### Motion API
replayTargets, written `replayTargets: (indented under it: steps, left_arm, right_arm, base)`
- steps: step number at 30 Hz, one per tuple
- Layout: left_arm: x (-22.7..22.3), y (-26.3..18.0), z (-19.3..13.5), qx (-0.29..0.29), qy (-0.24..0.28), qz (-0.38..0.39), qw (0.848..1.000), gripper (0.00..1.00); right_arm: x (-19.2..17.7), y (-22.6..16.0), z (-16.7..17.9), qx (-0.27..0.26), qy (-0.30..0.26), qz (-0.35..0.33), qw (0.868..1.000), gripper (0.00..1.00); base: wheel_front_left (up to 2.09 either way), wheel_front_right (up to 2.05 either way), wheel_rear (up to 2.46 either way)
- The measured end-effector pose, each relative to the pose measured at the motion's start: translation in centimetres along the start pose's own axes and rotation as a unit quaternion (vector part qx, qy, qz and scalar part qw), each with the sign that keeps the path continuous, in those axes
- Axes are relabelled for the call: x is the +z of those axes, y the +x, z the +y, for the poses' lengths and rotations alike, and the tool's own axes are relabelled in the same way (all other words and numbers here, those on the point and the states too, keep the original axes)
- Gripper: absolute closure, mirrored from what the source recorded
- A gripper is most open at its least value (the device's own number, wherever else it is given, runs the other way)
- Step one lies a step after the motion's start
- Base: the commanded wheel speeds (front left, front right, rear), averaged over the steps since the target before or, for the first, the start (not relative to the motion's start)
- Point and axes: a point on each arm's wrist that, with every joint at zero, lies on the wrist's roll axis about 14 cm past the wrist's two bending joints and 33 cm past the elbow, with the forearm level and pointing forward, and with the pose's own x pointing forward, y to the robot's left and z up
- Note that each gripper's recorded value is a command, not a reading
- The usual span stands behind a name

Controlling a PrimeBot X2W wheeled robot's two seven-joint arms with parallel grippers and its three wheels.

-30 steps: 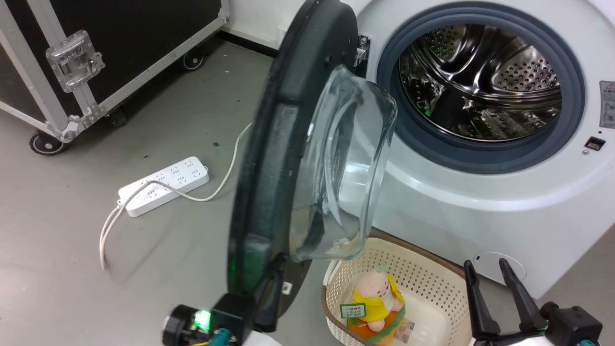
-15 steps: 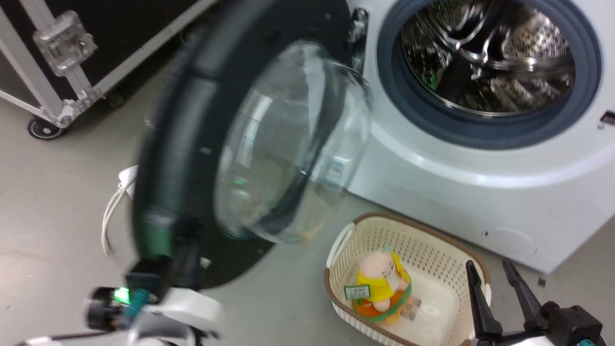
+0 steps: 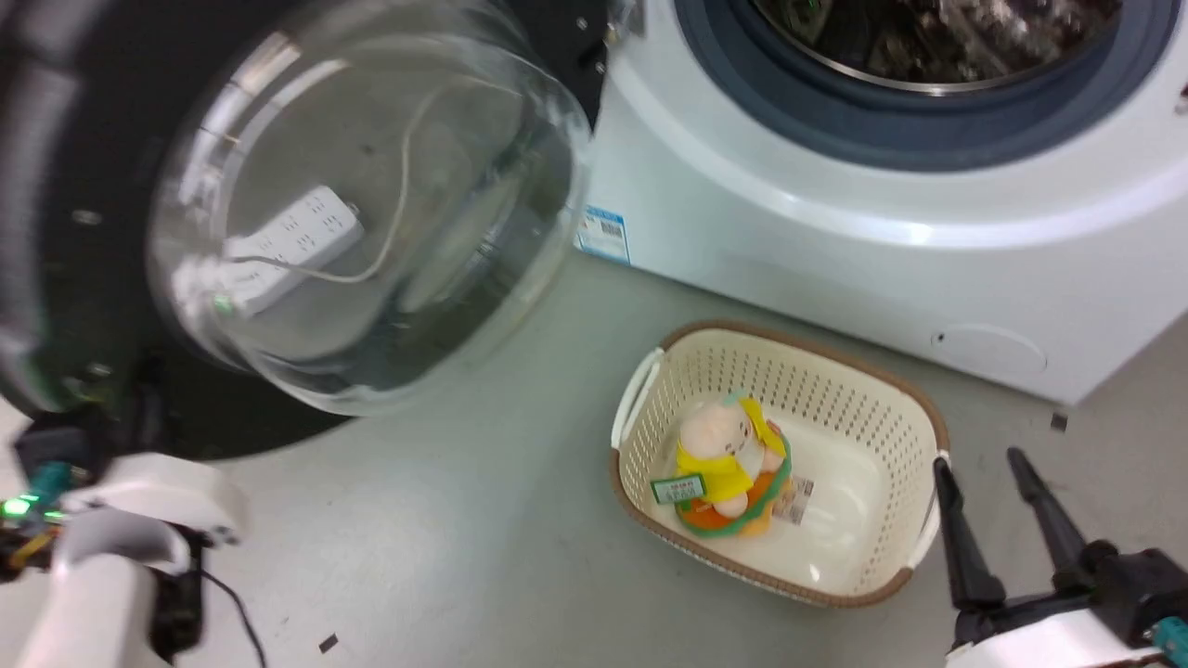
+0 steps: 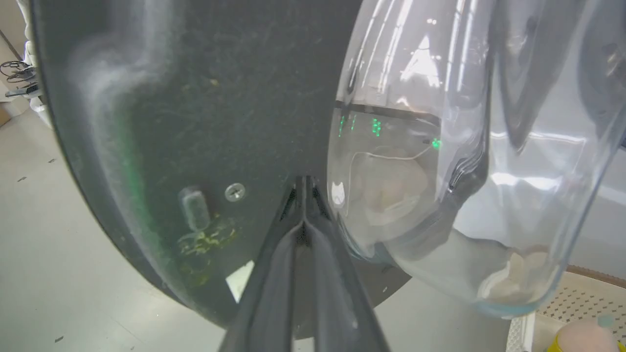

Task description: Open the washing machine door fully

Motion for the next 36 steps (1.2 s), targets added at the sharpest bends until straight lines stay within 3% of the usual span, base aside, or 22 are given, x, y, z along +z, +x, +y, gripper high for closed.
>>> replayTargets:
  steps: [9,20,27,36]
  left_arm:
    - [-0.3,4.0,4.0,0.063,0.005,0.006,0.998,1.0]
    - [1.0,5.6,3.5,0.052,0.01,-0.014,0.998,1.0]
    - [4.7,4.2,-1.3,-0.018,-0.005,-0.086,0.996,1.0]
    - [9.3,-0.5,-9.9,-0.127,-0.076,-0.171,0.974,1.0]
  right_arm:
    - [-1.5,0.3,-2.9,-0.023,-0.008,0.023,0.999,0.0]
    - [-0.9,-0.2,-4.0,-0.04,-0.014,0.018,0.999,0.0]
    - [1.5,-0.9,-4.1,-0.06,-0.022,-0.016,0.998,0.0]
    - [5.5,-3.4,-5.0,-0.101,-0.036,-0.07,0.992,0.0]
  base:
    - [0.0,0.0,0.0]
    - [0.0,0.0,0.0]
    - [0.0,0.0,0.0]
    - [0.0,0.0,0.0]
